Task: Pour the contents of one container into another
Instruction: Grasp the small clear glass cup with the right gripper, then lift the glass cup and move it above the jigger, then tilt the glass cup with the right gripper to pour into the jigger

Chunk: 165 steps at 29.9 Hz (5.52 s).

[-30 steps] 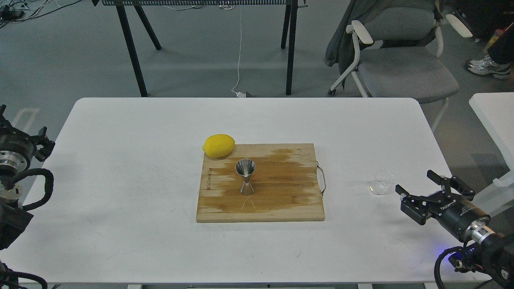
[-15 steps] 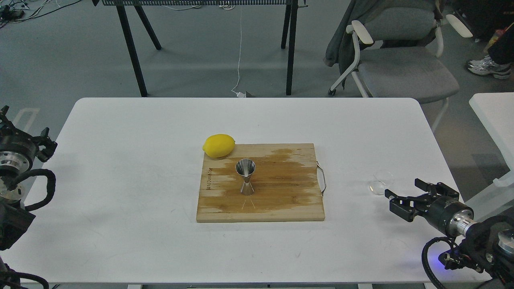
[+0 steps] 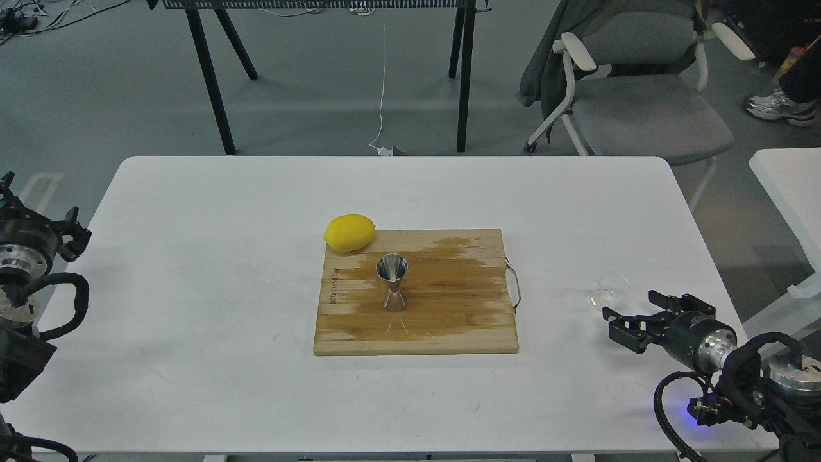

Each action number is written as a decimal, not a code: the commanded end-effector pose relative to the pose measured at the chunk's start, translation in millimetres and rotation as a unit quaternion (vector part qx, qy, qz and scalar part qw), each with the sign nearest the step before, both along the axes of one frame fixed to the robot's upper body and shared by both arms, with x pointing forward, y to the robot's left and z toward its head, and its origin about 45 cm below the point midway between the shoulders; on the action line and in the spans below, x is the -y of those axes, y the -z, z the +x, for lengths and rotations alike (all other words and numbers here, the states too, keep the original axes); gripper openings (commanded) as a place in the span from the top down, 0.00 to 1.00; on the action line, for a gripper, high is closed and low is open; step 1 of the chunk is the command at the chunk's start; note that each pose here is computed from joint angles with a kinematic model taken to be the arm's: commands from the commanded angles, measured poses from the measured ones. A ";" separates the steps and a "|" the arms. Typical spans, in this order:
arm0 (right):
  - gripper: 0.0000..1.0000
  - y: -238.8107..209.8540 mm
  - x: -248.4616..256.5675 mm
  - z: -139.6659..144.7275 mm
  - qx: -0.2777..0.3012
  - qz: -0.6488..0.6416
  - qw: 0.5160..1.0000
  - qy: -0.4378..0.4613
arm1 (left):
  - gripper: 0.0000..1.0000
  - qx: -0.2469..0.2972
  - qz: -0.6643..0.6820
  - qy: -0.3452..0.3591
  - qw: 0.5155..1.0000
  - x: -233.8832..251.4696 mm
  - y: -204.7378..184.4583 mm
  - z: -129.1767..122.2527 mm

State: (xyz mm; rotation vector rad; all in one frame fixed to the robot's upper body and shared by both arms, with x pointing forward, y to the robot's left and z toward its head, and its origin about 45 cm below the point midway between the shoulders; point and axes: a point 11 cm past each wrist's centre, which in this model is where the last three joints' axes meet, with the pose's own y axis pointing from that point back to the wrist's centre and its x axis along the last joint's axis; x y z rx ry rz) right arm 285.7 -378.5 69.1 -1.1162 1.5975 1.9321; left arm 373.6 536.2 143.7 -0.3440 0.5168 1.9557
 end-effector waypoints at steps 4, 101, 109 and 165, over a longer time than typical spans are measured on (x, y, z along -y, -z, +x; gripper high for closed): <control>0.02 8.0 -15.4 7.9 -0.002 0.000 1.000 -0.008 | 0.00 -0.001 0.000 0.000 1.000 -0.2 0.8 -0.8; 0.73 -124.1 -319.2 70.5 0.386 -0.437 0.601 -0.547 | 0.00 -0.018 0.004 -0.017 1.000 4.7 18.6 -12.9; 0.73 -120.7 -329.0 68.7 0.391 -0.449 0.575 -0.561 | 0.00 -0.020 0.004 -0.018 1.000 4.0 20.8 -15.3; 0.73 -122.4 -327.1 70.8 0.411 -0.520 0.454 -0.595 | 0.00 -0.023 0.011 -0.028 0.999 -3.0 21.4 -22.0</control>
